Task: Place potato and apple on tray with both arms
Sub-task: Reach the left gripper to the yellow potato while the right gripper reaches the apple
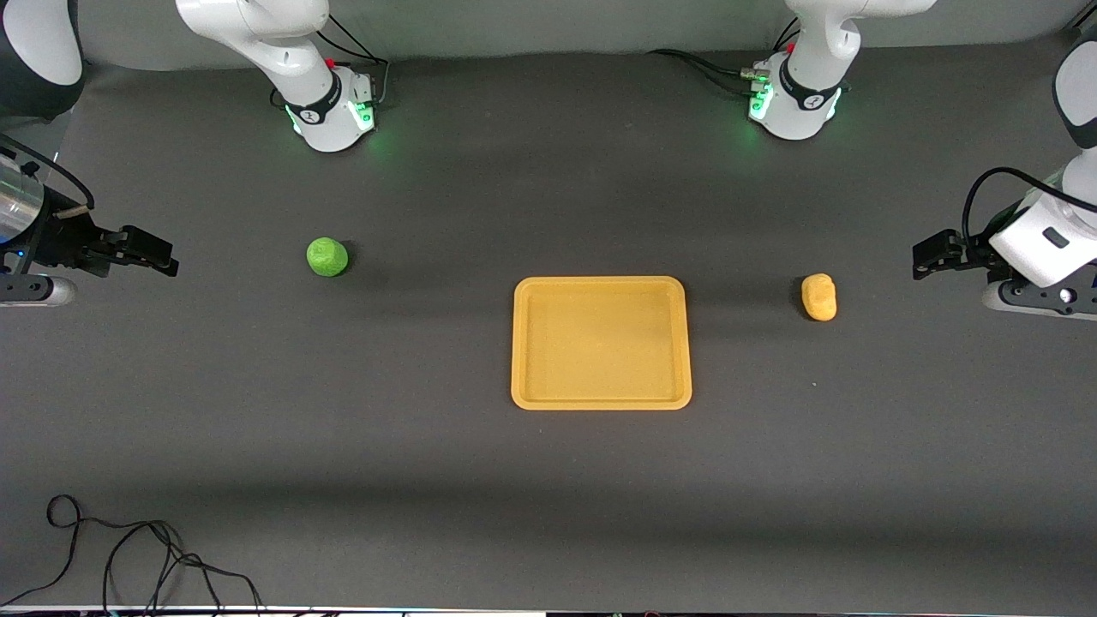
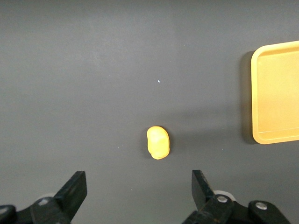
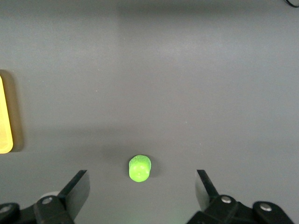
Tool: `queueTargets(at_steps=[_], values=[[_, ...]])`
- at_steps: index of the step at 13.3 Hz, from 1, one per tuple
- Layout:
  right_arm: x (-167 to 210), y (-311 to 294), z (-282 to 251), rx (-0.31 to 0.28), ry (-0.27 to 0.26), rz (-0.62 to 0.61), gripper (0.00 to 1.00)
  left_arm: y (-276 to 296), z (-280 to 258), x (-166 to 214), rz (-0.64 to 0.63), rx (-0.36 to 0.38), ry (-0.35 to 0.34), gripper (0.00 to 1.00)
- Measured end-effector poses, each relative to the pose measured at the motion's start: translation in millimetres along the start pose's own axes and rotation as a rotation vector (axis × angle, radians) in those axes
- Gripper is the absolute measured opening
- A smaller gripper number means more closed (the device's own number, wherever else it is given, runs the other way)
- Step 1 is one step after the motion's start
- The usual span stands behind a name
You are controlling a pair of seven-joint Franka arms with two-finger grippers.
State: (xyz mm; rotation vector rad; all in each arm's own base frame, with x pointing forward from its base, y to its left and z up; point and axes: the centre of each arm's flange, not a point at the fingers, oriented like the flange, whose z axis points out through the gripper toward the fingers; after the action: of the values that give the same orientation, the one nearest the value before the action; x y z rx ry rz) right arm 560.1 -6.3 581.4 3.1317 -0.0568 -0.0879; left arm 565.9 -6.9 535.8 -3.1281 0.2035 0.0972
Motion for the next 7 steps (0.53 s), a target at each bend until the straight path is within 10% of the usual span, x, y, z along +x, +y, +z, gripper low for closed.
queueTargets(at_steps=[7], values=[[0.5,-0.2,-0.2,0.000,0.003,0.000,1.00,0.1,34.2,1.0,0.000,0.001,0.009,1.00]])
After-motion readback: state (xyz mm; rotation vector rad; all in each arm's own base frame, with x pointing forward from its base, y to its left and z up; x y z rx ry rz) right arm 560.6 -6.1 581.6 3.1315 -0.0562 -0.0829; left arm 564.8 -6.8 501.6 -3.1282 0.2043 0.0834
